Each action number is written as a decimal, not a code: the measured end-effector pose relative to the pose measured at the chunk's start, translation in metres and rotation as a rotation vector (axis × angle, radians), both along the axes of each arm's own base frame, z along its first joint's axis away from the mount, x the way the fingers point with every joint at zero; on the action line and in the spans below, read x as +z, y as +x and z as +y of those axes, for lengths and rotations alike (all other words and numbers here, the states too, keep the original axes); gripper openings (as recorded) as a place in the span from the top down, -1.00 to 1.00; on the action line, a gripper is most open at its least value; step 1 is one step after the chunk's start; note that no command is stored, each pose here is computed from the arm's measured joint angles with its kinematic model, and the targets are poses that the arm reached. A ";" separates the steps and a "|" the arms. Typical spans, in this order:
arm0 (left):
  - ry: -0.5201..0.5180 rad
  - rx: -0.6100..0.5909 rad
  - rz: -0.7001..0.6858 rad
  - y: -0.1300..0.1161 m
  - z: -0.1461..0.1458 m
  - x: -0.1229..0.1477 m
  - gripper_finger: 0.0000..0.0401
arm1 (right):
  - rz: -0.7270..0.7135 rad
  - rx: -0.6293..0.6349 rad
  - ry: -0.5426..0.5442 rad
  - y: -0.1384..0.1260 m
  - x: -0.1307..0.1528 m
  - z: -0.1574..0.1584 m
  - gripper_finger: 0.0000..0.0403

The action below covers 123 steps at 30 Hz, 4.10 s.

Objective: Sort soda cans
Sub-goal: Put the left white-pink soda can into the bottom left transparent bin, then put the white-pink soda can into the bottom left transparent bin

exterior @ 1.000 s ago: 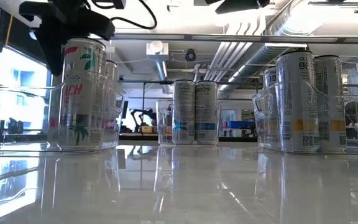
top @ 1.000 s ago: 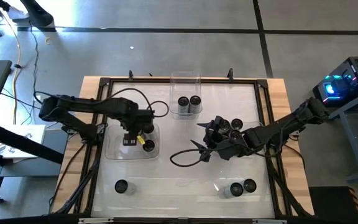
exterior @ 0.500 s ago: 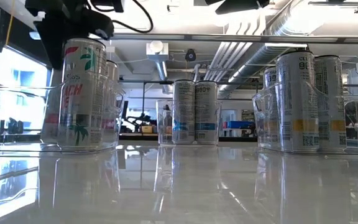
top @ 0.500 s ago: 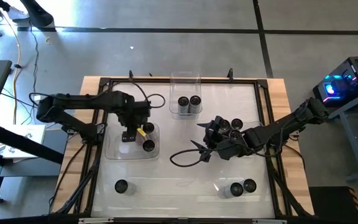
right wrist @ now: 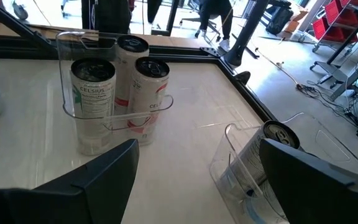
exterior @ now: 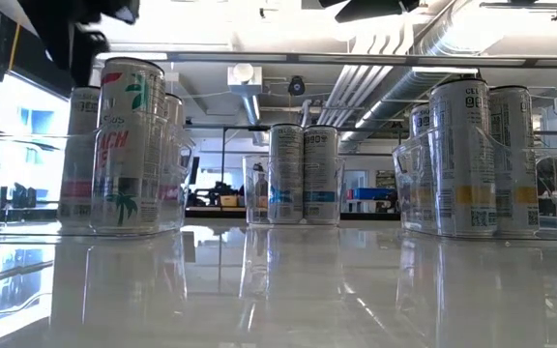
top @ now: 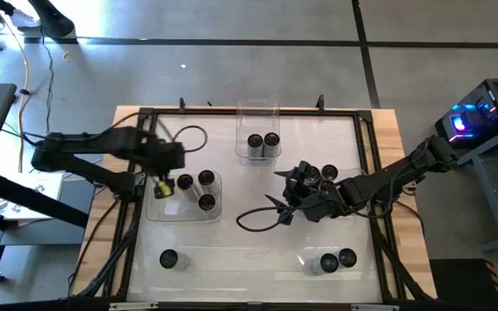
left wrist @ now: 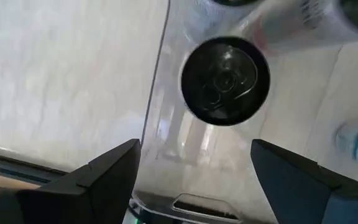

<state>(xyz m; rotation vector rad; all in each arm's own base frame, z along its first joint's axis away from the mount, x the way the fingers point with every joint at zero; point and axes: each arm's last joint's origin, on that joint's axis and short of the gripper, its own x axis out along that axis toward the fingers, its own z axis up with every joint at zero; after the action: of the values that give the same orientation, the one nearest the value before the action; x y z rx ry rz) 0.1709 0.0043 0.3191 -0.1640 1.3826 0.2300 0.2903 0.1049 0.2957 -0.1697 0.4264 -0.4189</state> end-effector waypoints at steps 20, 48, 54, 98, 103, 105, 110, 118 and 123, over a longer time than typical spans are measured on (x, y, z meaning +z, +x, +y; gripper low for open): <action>0.072 -0.114 -0.520 -0.028 -0.126 0.017 -0.50 | -0.173 0.461 0.020 0.055 -0.023 0.026 -0.64; 0.473 -0.243 -0.792 -0.003 -0.185 -0.003 -0.50 | 0.585 -0.051 0.886 -0.136 0.071 0.110 -0.64; 0.497 -0.259 -0.762 0.003 -0.179 -0.003 -0.50 | 0.746 -0.132 0.654 -0.136 0.024 0.136 -0.64; 0.376 -0.255 -0.694 0.010 -0.174 -0.005 -0.50 | 0.960 -0.137 0.627 -0.108 -0.028 0.126 -0.23; 0.377 -0.256 -0.693 0.009 -0.174 -0.005 -0.50 | 1.046 -0.245 0.550 -0.106 -0.005 0.106 -0.20; 0.378 -0.256 -0.694 0.009 -0.174 -0.005 -0.50 | 1.035 -0.265 0.526 -0.101 0.006 0.097 -0.20; 0.380 -0.255 -0.695 0.010 -0.174 -0.005 -0.50 | 0.895 -0.195 0.513 -0.073 0.029 0.073 -0.20; 0.379 -0.254 -0.695 0.009 -0.174 -0.005 -0.50 | 0.758 -0.026 0.512 -0.024 0.038 0.040 -0.20; 0.372 -0.244 -0.697 0.009 -0.174 -0.005 -0.50 | 0.616 0.211 0.555 0.028 0.024 0.045 -0.20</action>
<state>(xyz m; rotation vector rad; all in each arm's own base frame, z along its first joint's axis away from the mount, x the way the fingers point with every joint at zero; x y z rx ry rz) 0.1803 -0.1701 0.3138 0.2215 0.6409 0.1957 0.3182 0.1495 0.3193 0.2053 1.1014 -0.0178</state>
